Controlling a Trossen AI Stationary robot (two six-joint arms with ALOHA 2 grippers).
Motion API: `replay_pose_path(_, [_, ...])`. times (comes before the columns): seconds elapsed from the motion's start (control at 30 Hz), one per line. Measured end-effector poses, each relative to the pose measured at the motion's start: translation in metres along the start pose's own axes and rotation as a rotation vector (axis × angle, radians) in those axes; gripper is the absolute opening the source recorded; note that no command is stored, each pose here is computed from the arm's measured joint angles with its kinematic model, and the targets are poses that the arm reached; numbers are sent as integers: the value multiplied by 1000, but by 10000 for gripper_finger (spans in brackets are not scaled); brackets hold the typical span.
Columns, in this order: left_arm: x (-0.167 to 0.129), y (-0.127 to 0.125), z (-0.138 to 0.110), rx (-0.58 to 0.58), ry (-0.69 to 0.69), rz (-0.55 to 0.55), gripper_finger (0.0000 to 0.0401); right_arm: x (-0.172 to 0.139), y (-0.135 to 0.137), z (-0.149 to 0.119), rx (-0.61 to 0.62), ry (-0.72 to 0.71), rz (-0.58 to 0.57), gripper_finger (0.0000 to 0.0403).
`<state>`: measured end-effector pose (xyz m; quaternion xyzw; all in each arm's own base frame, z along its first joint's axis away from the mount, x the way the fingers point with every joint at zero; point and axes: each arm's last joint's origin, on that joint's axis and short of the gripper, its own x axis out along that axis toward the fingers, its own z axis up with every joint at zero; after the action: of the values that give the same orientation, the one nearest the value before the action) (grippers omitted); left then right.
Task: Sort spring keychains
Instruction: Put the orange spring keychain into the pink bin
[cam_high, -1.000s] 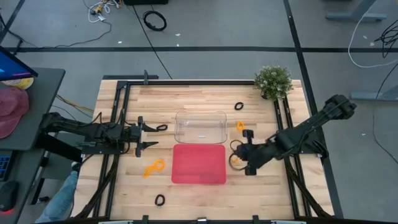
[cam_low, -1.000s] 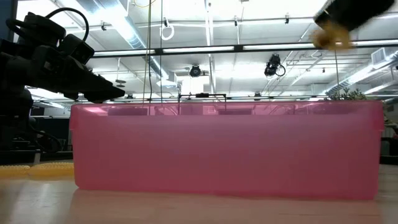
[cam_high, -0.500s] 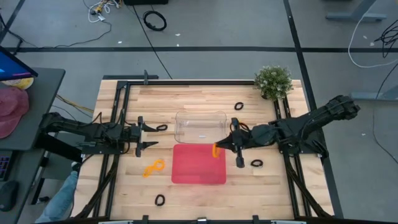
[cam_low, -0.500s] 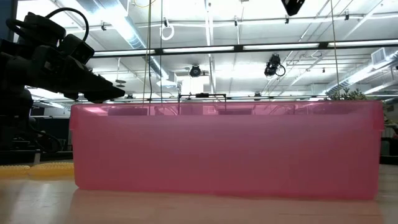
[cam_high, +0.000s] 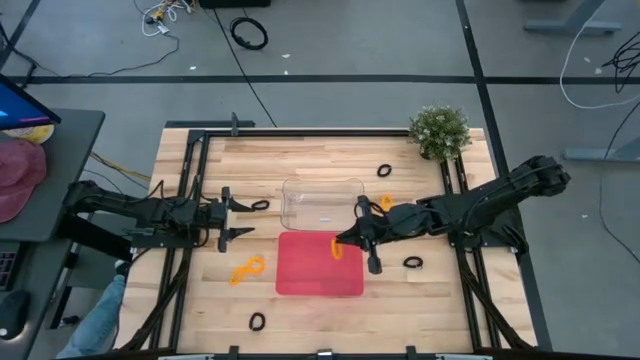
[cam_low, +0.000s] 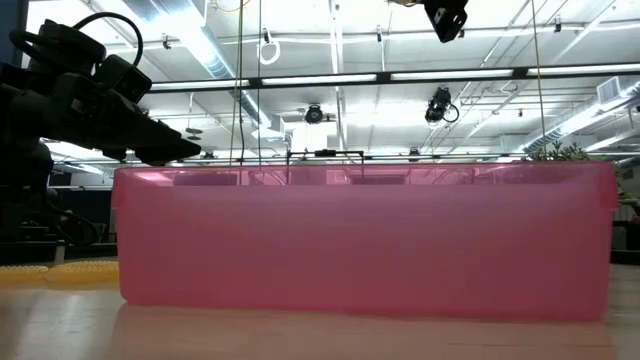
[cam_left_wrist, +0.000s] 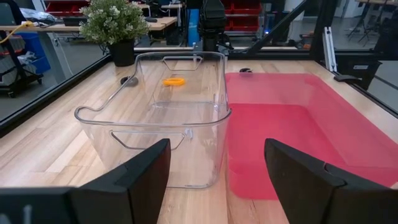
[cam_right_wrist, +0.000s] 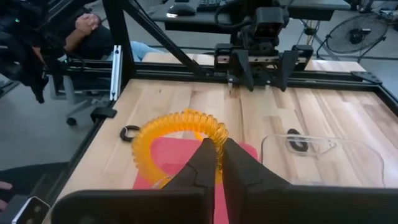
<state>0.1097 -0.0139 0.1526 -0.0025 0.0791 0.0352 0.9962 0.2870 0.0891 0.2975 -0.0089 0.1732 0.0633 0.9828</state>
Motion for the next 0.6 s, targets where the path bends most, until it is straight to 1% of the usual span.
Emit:
replay_pose_path(0.3, [0,0,0,0,0,1,261,-1,-1,1,3,-4,1,15])
replay_pose_path(0.6, [0,0,0,0,0,1,261,-1,-1,1,3,-6,1,52])
